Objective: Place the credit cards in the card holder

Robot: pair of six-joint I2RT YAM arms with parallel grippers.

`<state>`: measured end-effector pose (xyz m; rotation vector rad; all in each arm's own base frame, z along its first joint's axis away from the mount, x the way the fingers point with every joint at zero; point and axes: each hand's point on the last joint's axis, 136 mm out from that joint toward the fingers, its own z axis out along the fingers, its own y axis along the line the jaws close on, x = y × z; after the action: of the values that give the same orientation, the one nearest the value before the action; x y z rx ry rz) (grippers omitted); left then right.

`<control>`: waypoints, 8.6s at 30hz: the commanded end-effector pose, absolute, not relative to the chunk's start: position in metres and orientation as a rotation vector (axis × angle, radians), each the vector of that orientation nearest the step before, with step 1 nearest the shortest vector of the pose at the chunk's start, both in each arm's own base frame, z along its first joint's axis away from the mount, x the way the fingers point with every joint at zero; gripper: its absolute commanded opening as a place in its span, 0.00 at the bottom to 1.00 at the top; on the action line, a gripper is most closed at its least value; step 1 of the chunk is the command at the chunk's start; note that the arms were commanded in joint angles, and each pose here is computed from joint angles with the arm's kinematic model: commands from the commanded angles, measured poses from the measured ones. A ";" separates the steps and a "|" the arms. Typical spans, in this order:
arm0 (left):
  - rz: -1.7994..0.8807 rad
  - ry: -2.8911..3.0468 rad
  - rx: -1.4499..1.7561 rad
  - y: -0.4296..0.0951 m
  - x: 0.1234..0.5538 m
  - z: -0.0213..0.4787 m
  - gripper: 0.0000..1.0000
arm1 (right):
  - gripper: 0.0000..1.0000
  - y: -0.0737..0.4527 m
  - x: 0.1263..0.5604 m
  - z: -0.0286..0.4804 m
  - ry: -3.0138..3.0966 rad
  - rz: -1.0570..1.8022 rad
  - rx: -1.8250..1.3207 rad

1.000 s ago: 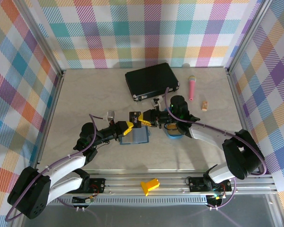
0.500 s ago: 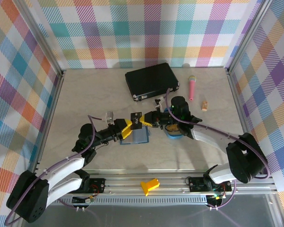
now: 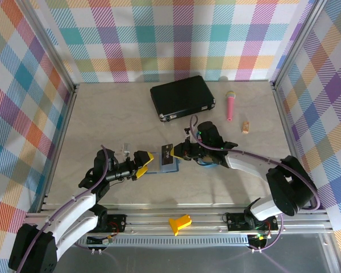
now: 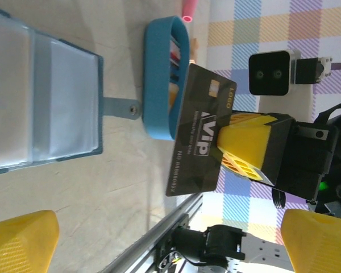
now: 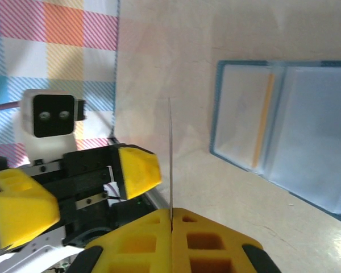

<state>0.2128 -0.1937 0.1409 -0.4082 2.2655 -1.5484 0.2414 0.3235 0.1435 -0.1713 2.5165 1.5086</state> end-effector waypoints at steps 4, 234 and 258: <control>-1.453 2.346 -0.464 -0.182 0.213 0.112 1.00 | 0.00 0.320 0.243 0.122 2.550 1.399 -0.221; -1.036 2.669 -0.385 -0.185 0.251 0.044 0.76 | 0.35 0.348 0.257 0.050 2.889 0.882 -0.193; -1.038 2.662 -0.395 -0.183 0.249 0.042 0.67 | 0.32 0.365 0.259 0.045 2.975 0.624 -0.288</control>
<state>0.2514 -0.1818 0.0419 -0.4143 2.6709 -1.0324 0.2641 0.3596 0.0445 -0.2341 2.9585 0.6281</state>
